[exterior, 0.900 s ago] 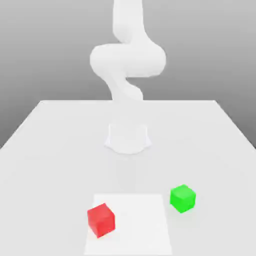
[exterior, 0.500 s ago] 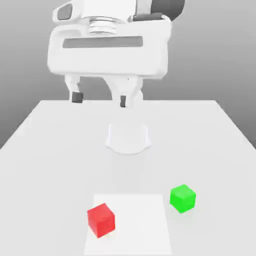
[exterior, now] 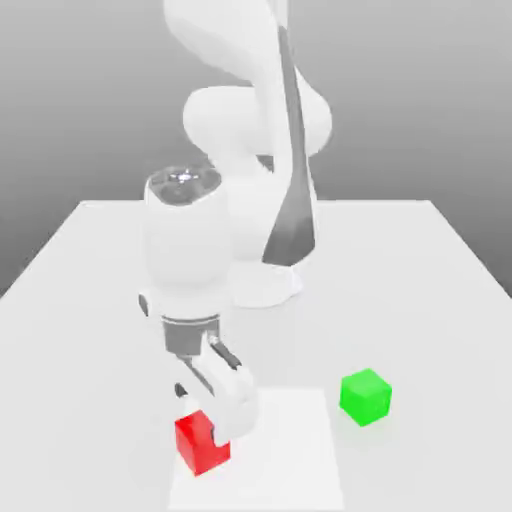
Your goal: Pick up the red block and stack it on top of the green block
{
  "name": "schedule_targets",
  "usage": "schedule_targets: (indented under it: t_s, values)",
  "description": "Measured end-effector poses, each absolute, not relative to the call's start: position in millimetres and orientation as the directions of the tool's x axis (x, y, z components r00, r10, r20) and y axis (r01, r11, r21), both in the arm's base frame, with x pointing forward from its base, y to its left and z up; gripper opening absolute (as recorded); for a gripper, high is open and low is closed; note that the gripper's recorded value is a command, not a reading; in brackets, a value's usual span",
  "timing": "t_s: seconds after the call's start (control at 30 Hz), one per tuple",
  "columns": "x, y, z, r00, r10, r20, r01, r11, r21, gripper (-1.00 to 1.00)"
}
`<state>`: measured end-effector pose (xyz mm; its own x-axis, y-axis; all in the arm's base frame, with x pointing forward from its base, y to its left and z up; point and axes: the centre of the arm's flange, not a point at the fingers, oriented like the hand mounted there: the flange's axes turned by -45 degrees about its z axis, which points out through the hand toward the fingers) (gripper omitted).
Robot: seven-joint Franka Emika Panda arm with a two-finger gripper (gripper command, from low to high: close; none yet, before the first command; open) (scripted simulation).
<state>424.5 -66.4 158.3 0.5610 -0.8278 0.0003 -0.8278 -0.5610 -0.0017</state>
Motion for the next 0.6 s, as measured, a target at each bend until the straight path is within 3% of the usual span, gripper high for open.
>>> schedule_targets:
  t_s: [0.03,0.27,0.43,0.6]
  values:
    - [424,-66,149,0.561,-0.828,0.000,-0.828,-0.561,-0.001,-1.00]
    - [424,-66,148,0.561,-0.828,0.001,-0.828,-0.561,-0.002,-1.00]
    - [424,-66,197,0.560,-0.828,0.001,-0.828,-0.560,-0.002,-1.00]
    - [404,44,229,0.604,-0.797,-0.008,-0.797,-0.603,-0.011,-1.00]
